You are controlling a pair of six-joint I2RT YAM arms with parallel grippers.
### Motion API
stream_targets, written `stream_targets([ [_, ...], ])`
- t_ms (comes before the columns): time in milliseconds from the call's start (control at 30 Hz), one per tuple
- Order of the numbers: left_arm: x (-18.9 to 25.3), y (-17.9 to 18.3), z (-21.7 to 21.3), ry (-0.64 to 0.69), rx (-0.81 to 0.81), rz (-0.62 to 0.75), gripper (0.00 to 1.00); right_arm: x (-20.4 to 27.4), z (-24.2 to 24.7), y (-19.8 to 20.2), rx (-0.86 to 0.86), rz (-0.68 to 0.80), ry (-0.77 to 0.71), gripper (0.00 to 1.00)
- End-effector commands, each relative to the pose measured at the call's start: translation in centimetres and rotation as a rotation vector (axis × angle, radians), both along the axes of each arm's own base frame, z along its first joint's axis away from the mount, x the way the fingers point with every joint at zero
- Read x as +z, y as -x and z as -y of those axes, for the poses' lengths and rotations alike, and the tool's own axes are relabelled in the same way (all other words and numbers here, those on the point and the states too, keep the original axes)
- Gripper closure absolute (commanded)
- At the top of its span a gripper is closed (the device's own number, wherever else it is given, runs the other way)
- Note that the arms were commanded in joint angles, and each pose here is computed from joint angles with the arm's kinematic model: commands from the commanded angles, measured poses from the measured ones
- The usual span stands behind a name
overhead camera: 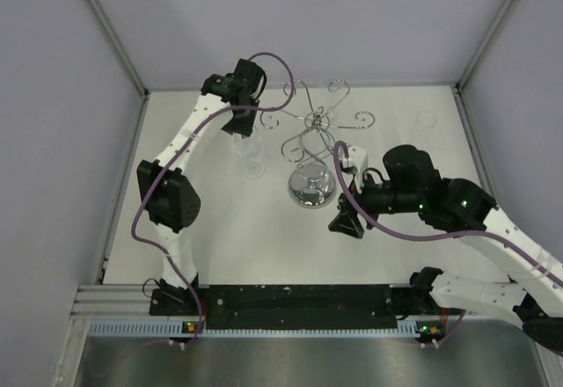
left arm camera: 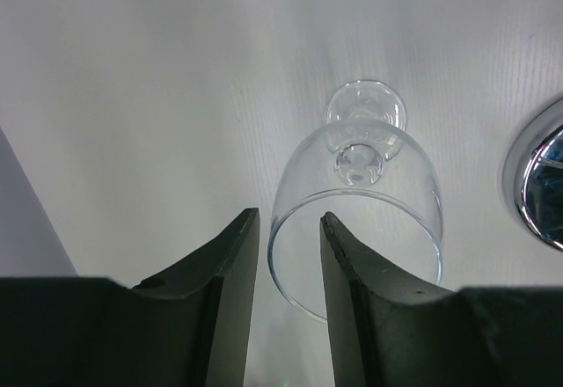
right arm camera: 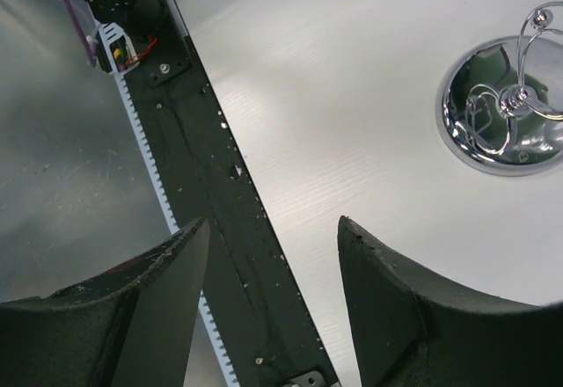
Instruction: Take the wine glass off the wine glass rack
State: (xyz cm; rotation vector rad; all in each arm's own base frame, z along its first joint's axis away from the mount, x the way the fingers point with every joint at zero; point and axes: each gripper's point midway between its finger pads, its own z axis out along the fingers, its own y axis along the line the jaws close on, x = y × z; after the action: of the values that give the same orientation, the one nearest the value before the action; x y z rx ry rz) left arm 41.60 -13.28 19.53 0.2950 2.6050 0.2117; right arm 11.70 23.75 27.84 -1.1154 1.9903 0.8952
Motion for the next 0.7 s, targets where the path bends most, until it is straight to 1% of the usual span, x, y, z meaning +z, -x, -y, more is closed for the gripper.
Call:
stream_targets([
  [0,3.3,0.1,0.8,0.056,-0.025,0.076,0.59,0.8,-0.6,0.1,0.015,0.013,-0.042,0.39],
  [567,8.8,1.3,1.0,0.146,-0.038,0.200,0.55,2.1,-0.9,-0.2,-0.019,0.002,-0.073,0.39],
  [667,10.1,1.9,0.7,0.157,-0.038,0.228,0.54,2.7,-0.8,-0.7,-0.057,0.012,-0.082,0.39],
])
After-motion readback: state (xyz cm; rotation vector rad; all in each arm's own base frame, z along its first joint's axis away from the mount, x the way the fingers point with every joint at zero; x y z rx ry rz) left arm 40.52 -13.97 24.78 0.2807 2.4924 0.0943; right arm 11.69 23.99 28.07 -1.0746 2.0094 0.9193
